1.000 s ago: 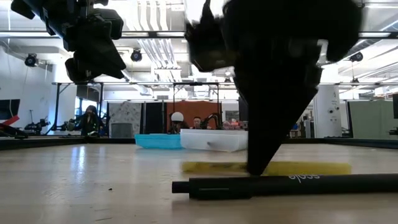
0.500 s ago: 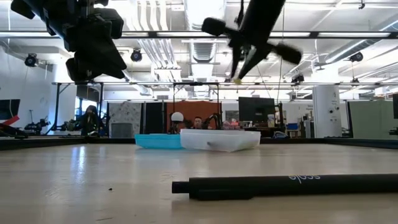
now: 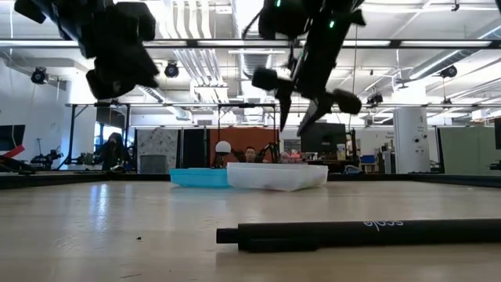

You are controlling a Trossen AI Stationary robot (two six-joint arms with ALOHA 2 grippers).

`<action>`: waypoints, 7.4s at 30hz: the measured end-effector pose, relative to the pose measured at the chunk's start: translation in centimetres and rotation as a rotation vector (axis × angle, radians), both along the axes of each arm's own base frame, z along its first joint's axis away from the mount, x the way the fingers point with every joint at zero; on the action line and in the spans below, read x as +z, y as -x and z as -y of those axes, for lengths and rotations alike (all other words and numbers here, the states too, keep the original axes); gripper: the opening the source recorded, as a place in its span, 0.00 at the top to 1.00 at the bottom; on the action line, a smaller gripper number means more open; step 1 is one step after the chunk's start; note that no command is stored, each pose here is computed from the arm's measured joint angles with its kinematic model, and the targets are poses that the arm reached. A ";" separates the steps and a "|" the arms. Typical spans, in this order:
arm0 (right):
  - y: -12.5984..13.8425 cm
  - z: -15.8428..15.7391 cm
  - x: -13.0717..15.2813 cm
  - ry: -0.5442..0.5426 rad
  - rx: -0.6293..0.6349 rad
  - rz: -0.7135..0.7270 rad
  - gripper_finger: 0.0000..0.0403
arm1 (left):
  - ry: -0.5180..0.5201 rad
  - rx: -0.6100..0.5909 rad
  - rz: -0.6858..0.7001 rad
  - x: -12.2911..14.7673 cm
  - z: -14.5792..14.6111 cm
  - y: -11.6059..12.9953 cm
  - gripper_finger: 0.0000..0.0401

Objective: Pick & place school supplies into a supply box
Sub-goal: Put the black pen into the blue supply box, then close the blue supply box

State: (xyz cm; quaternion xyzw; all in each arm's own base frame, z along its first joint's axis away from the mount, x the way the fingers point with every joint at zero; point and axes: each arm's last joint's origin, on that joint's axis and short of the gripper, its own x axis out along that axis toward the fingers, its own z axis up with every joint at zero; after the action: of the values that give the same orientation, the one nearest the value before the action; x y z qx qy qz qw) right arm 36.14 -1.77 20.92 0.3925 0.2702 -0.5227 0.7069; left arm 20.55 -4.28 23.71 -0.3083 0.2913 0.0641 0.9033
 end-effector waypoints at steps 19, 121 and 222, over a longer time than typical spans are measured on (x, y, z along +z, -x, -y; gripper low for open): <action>10.3 -16.9 2.4 -0.028 0.372 -0.323 0.60 | -0.101 -0.321 0.013 -1.5 8.4 -11.6 0.80; 21.2 -19.7 -1.3 0.085 0.233 -0.263 0.59 | -0.384 -0.255 -0.435 -8.6 10.3 -23.0 0.73; 9.0 2.4 -1.5 -0.247 0.276 0.023 0.97 | 0.170 0.686 -0.465 -7.3 -24.4 -4.8 0.96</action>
State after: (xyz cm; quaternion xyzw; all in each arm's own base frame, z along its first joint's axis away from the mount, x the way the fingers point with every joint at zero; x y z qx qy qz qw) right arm 27.12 -4.15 19.43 0.4413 0.3754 -0.3791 0.7215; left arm 25.38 20.09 16.36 -0.4381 0.3723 0.4046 0.7112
